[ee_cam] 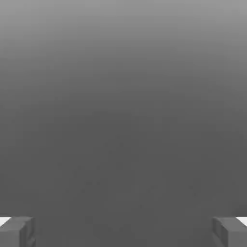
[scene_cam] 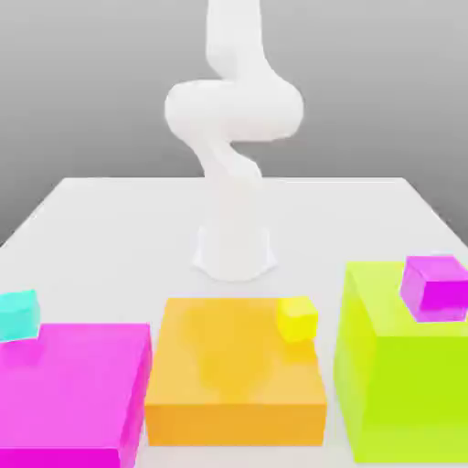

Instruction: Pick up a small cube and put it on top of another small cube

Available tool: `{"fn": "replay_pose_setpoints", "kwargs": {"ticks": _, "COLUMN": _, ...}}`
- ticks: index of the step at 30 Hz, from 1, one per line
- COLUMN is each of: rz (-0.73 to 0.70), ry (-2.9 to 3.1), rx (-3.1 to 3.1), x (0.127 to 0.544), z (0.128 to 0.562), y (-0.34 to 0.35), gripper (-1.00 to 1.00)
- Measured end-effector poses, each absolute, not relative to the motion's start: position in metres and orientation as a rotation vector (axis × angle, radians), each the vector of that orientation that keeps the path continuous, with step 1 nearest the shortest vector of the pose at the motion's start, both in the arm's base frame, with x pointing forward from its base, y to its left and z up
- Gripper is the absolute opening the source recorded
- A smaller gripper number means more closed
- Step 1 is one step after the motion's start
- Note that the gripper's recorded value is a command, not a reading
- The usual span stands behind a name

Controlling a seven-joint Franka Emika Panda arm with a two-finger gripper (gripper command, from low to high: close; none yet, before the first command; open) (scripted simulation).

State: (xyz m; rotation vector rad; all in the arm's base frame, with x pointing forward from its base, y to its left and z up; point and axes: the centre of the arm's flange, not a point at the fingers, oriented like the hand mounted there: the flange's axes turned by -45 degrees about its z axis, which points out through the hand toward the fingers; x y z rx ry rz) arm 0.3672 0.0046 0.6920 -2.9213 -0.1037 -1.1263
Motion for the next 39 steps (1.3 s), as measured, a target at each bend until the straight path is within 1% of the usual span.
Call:
{"fn": "replay_pose_setpoints", "kwargs": {"ticks": 4, "rz": -0.894, "ry": -0.444, "rx": -2.935, "x": 0.402, "z": 0.637, "y": 0.052, "gripper": 0.00}}
{"fn": "replay_pose_setpoints", "kwargs": {"ticks": 7, "rz": -0.708, "ry": -0.706, "rx": -2.893, "x": 0.419, "z": 0.590, "y": 0.096, "gripper": 0.00}}
{"fn": "replay_pose_setpoints", "kwargs": {"ticks": 10, "rz": -0.527, "ry": -0.951, "rx": -2.806, "x": 0.426, "z": 0.540, "y": 0.140, "gripper": 0.00}}
{"fn": "replay_pose_setpoints", "kwargs": {"ticks": 14, "rz": -0.298, "ry": -1.236, "rx": -2.631, "x": 0.421, "z": 0.473, "y": 0.197, "gripper": 0.00}}
{"fn": "replay_pose_setpoints", "kwargs": {"ticks": 18, "rz": -0.092, "ry": -1.465, "rx": -2.404, "x": 0.399, "z": 0.408, "y": 0.250, "gripper": 0.00}}
{"fn": "replay_pose_setpoints", "kwargs": {"ticks": 22, "rz": 0.086, "ry": -1.638, "rx": -2.137, "x": 0.362, "z": 0.347, "y": 0.298, "gripper": 0.00}}
{"fn": "replay_pose_setpoints", "kwargs": {"ticks": 25, "rz": 0.207, "ry": -1.738, "rx": -1.915, "x": 0.321, "z": 0.304, "y": 0.333, "gripper": 0.00}}
{"fn": "replay_pose_setpoints", "kwargs": {"ticks": 27, "rz": 0.351, "ry": -1.754, "rx": -1.835, "x": 0.280, "z": 0.270, "y": 0.344, "gripper": 0.00}}
{"fn": "replay_pose_setpoints", "kwargs": {"ticks": 28, "rz": 0.442, "ry": -1.782, "rx": -1.785, "x": 0.249, "z": 0.253, "y": 0.353, "gripper": 0.00}}
{"fn": "replay_pose_setpoints", "kwargs": {"ticks": 29, "rz": 0.516, "ry": -1.791, "rx": -1.768, "x": 0.226, "z": 0.240, "y": 0.355, "gripper": 0.00}}
{"fn": "replay_pose_setpoints", "kwargs": {"ticks": 31, "rz": 0.578, "ry": -1.754, "rx": -1.841, "x": 0.219, "z": 0.226, "y": 0.346, "gripper": 0.00}}
{"fn": "replay_pose_setpoints", "kwargs": {"ticks": 33, "rz": 0.609, "ry": -1.715, "rx": -1.938, "x": 0.218, "z": 0.218, "y": 0.339, "gripper": 0.00}}
{"fn": "replay_pose_setpoints", "kwargs": {"ticks": 39, "rz": 0.652, "ry": -1.582, "rx": -2.237, "x": 0.219, "z": 0.200, "y": 0.321, "gripper": 0.00}}
